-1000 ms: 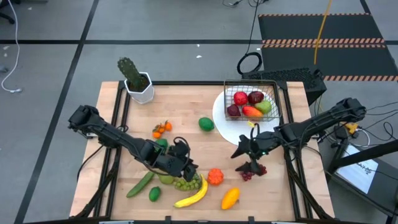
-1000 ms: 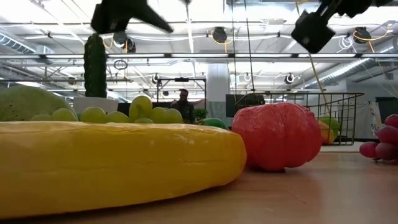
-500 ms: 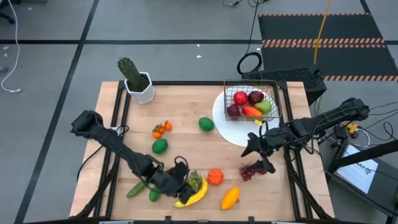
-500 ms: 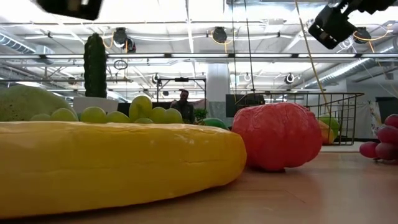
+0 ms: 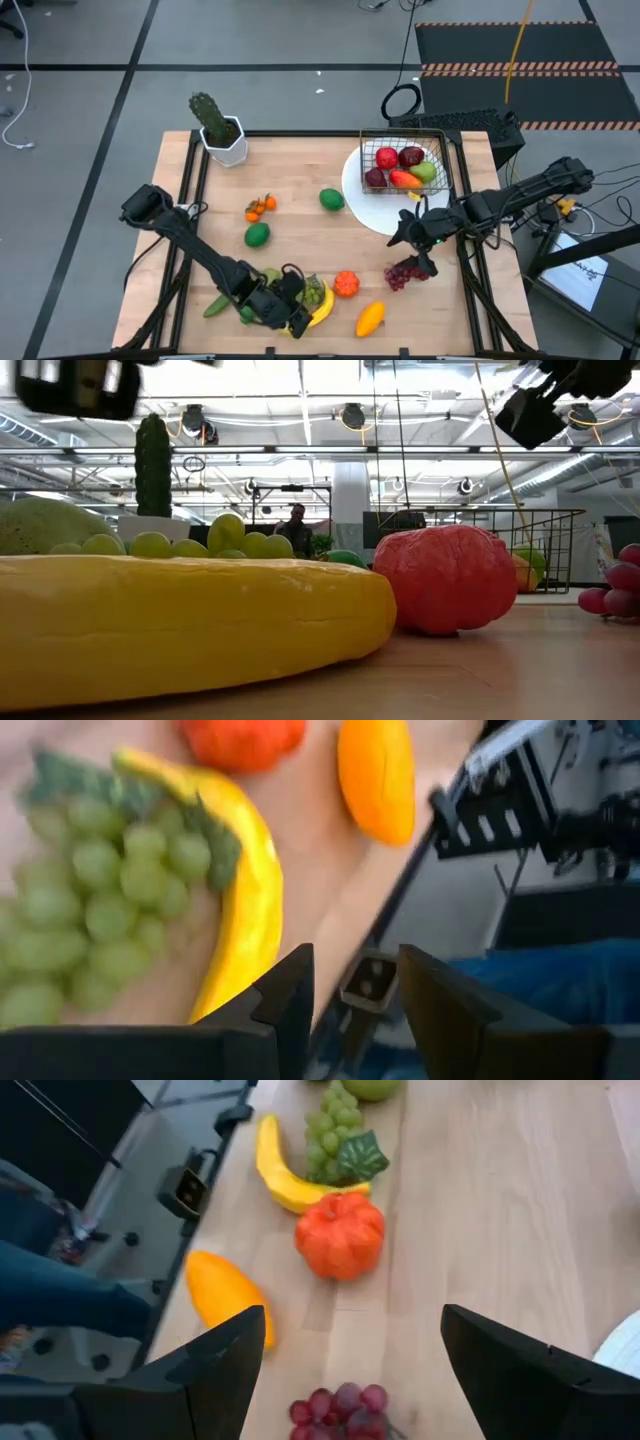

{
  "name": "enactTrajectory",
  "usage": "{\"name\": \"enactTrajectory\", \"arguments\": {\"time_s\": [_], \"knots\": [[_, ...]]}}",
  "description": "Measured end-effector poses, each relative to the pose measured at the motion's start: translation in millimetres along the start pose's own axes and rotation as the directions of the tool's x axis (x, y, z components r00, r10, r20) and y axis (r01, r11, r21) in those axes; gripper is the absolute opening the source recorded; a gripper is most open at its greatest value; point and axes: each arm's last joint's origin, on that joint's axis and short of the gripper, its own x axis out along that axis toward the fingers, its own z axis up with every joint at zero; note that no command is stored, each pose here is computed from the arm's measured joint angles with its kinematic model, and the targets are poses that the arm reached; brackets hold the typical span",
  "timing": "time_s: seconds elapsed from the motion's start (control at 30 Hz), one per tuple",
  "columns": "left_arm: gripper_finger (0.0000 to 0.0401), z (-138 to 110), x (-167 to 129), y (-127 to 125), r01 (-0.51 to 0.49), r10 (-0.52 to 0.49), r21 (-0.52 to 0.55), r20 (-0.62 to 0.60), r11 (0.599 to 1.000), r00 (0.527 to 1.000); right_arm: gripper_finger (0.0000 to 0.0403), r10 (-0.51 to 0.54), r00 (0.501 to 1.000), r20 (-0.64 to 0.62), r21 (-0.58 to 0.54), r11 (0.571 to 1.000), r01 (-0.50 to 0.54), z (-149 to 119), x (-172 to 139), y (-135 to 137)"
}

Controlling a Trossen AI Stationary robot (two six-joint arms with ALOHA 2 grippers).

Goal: Build produce basket
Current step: Put the orange pumpkin into the gold wire basket

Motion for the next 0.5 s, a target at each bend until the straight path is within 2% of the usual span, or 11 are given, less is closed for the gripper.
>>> {"name": "enactTrajectory", "arguments": {"time_s": [0.17,0.4,0.5], "knots": [[0.0145,22,4,1,0.019,-0.023,0.064,0.057,0.998,0.998,0.0316,-0.017,1.000,0.006,-0.015,1.000,0.017,5,22,-1],[0.0145,52,8,8,-0.012,-0.006,0.164,0.112,0.986,0.994,0.0353,0.002,0.998,0.059,-0.027,1.000,-0.001,14,61,-2],[0.0145,62,9,10,-0.020,-0.007,0.197,0.133,0.980,0.991,0.0357,0.011,0.997,0.075,-0.069,0.998,-0.006,15,78,-3]]}}
